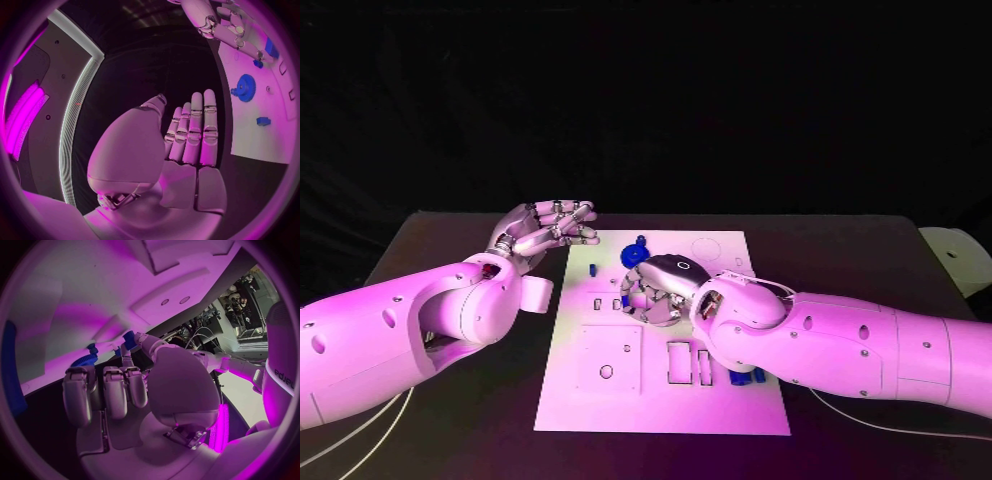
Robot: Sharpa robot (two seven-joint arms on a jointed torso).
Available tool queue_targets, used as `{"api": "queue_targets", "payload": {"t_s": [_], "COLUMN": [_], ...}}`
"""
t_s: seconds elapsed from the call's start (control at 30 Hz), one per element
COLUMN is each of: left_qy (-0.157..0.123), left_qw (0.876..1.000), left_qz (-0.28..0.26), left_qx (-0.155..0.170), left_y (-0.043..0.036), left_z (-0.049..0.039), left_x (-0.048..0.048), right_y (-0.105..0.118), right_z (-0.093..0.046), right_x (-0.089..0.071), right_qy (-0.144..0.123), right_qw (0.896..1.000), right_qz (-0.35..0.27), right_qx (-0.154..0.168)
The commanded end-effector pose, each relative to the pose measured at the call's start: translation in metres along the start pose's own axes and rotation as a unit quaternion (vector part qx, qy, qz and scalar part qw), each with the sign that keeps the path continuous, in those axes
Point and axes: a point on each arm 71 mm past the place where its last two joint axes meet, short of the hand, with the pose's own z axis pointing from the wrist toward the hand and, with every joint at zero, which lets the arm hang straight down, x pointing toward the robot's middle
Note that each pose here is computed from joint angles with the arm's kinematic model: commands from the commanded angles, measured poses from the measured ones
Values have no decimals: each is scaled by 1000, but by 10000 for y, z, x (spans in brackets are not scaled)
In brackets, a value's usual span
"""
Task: Assemble the parts on the task board
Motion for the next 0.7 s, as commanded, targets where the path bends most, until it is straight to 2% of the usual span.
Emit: {"api": "queue_targets", "payload": {"t_s": [0.03,0.7], "left_qy": [11,12], "left_qw": [1000,1000], "left_qz": [-6,-7], "left_qx": [2,0], "left_y": [-9,-8], "left_z": [5,-1], "left_x": [26,17], "right_y": [-18,-79], "right_z": [-2,46], "right_x": [22,51], "right_qy": [11,19], "right_qw": [1000,999], "right_qz": [-23,-33], "right_qx": [7,18]}}
